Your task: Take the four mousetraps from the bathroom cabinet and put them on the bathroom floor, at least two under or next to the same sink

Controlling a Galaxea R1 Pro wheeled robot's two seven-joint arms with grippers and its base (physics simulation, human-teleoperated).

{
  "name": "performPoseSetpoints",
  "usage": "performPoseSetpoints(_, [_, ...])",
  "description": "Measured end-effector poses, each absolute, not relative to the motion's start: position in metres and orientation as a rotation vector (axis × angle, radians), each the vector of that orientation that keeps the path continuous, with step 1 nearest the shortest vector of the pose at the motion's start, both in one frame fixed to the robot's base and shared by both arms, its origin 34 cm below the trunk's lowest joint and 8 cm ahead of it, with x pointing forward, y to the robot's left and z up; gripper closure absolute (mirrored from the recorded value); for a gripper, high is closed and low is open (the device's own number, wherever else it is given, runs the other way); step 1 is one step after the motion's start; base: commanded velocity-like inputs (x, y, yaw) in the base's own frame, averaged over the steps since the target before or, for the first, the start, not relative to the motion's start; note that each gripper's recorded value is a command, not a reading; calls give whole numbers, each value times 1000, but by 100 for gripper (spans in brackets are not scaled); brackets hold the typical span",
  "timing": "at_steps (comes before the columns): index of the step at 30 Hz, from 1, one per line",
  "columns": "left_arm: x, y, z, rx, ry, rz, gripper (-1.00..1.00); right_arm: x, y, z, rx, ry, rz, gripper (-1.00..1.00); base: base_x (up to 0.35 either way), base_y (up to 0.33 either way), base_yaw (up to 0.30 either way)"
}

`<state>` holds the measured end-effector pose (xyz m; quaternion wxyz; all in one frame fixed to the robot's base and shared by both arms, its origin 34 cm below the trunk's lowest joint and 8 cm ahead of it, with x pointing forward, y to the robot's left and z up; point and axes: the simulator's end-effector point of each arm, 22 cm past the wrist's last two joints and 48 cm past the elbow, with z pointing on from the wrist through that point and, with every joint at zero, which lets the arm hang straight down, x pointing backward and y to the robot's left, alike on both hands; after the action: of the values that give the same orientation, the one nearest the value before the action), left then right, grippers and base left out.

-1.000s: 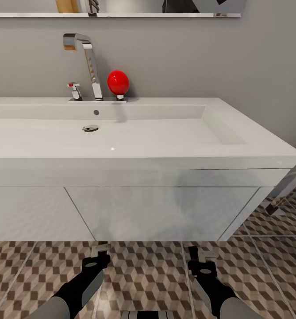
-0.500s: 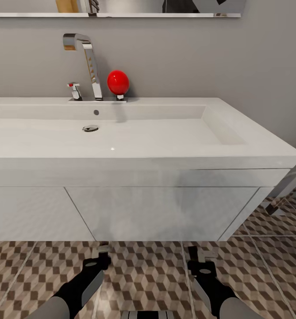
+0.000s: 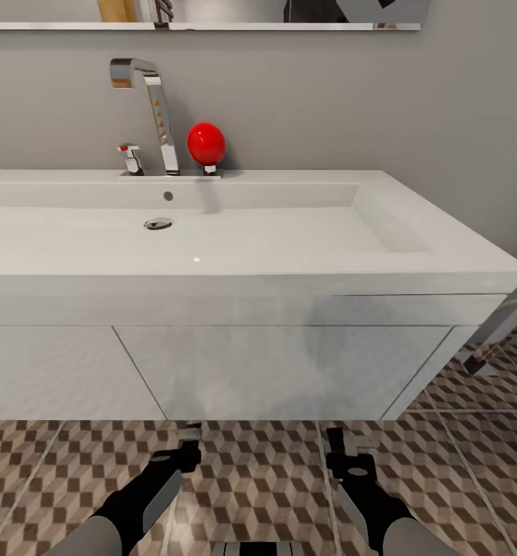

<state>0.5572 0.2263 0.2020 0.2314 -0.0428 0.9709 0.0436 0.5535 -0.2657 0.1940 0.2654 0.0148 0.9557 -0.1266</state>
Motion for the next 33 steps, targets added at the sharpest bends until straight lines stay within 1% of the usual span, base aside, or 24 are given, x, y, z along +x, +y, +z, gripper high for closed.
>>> performPoseSetpoints(28, [558,226,203,-129,2666,119,100,554,-265,194,39,2581,-340,100,0,0,0])
performPoseSetpoints(33, [559,226,204,-132,2661,118,100,554,-265,194,39,2581,-340,100,90,0,0])
